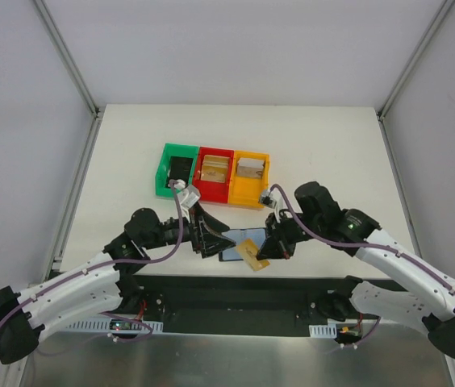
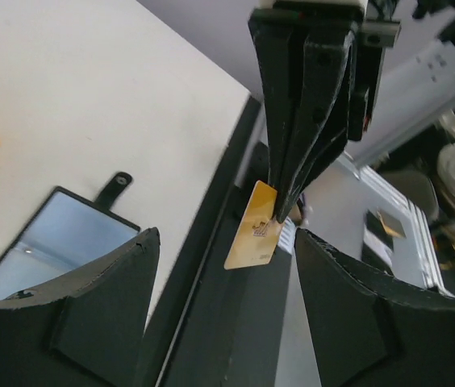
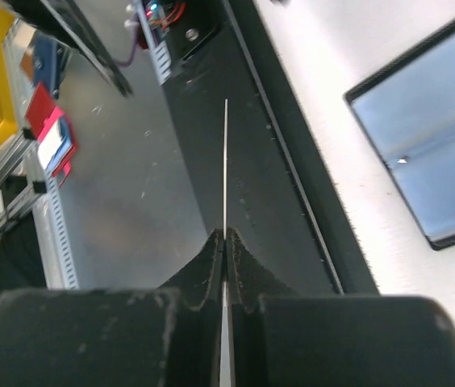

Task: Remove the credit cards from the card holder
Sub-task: Place the credit card in the storage box.

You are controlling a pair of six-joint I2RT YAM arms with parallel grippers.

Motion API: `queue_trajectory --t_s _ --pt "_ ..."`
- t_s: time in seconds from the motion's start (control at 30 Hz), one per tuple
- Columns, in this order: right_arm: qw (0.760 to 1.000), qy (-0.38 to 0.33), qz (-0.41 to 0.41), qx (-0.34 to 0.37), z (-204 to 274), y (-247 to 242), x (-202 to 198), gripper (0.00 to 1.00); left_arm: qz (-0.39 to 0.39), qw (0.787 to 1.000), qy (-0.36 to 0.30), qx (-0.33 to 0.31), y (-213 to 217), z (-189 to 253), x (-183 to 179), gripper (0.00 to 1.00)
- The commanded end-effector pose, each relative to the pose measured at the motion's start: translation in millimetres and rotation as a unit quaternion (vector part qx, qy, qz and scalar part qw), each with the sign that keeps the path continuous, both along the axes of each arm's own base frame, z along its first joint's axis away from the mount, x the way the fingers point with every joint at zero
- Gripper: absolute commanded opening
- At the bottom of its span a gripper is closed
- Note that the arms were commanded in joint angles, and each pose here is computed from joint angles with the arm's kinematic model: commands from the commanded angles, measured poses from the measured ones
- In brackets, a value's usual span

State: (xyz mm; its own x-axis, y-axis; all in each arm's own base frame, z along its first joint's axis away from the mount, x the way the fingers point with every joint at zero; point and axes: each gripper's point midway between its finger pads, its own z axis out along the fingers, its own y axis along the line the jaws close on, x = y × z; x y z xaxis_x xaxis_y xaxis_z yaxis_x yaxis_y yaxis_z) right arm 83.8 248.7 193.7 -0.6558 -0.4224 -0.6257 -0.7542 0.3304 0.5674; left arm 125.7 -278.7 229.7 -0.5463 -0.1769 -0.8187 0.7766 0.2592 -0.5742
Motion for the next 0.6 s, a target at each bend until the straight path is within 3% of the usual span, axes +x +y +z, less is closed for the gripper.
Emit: queue_trajectory --t_s 0.0,0.23,0.57 --pt "0.997 0.011 0.068 0.021 20 8 -24 0.00 -0.146 0.989 -0.027 -0.007 -13 16 -39 0.67" --pt "0.996 0.008 0.084 0.014 23 15 -30 0.01 -0.194 0.981 -0.020 -0.001 -16 11 -51 0.61" --pt "0.997 0.005 0.082 0.009 21 22 -25 0.00 -0.243 0.970 -0.013 -0.001 -16 7 -64 0.33"
